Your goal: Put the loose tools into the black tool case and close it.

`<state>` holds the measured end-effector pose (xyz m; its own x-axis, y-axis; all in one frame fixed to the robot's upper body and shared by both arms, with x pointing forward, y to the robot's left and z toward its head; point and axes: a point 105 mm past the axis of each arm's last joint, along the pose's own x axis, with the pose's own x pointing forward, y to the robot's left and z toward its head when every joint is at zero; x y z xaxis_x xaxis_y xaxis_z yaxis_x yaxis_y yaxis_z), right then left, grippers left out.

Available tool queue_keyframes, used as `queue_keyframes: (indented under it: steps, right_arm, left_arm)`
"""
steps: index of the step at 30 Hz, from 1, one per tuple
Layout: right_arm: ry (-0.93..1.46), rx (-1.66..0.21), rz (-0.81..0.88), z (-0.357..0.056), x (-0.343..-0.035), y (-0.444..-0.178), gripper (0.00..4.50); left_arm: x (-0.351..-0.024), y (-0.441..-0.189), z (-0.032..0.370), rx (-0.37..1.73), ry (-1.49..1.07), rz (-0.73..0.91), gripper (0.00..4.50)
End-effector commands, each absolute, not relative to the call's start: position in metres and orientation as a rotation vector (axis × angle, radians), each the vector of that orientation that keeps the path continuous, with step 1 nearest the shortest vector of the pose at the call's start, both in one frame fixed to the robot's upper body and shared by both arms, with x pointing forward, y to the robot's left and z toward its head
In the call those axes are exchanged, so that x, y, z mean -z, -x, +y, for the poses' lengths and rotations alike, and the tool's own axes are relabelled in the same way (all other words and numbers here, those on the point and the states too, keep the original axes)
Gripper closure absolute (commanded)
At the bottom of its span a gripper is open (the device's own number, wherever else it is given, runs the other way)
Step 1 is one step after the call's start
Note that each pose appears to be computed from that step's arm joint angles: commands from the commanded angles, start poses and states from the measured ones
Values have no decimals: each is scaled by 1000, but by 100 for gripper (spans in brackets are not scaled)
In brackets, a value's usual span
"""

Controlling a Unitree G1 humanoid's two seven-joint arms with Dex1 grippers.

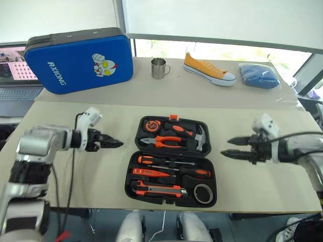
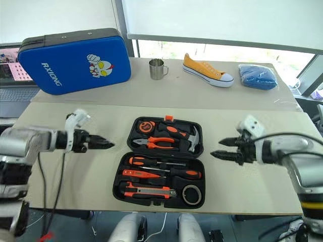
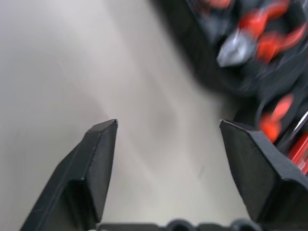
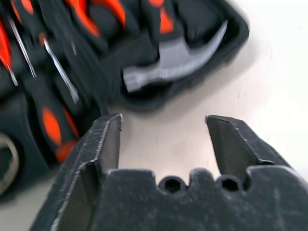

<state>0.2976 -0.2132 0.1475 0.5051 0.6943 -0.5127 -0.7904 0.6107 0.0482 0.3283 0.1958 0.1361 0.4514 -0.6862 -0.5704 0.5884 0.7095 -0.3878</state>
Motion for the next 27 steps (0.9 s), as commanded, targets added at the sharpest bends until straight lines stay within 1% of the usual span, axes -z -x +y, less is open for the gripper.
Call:
queue_keyframes:
  steps: [1, 7, 14, 16, 24, 25, 26, 27]
  right_arm:
    - [96, -892, 573, -200, -142, -311, 134]
    - [30, -854, 594, -189, -138, -334, 134]
    - [29, -835, 597, -187, -136, -344, 134]
    - [37, -830, 599, -188, -135, -345, 134]
    - [31, -861, 628, -185, -129, -333, 134]
    - [30, -859, 628, -185, -129, -333, 185]
    - [29, -854, 627, -185, -128, -334, 200]
    - [32, -851, 628, -185, -127, -335, 240]
  left_arm:
    - [-141, -336, 179, 813, 170, 778, 97]
    - [-137, -344, 165, 833, 153, 789, 97]
    - [-131, -354, 169, 800, 112, 776, 97]
    - [-130, -354, 169, 799, 115, 776, 97]
    - [-133, -355, 161, 827, 102, 746, 97]
    - [-132, -355, 160, 827, 100, 744, 148]
    - [-132, -355, 160, 827, 98, 742, 164]
    - [-132, -355, 160, 828, 99, 741, 208]
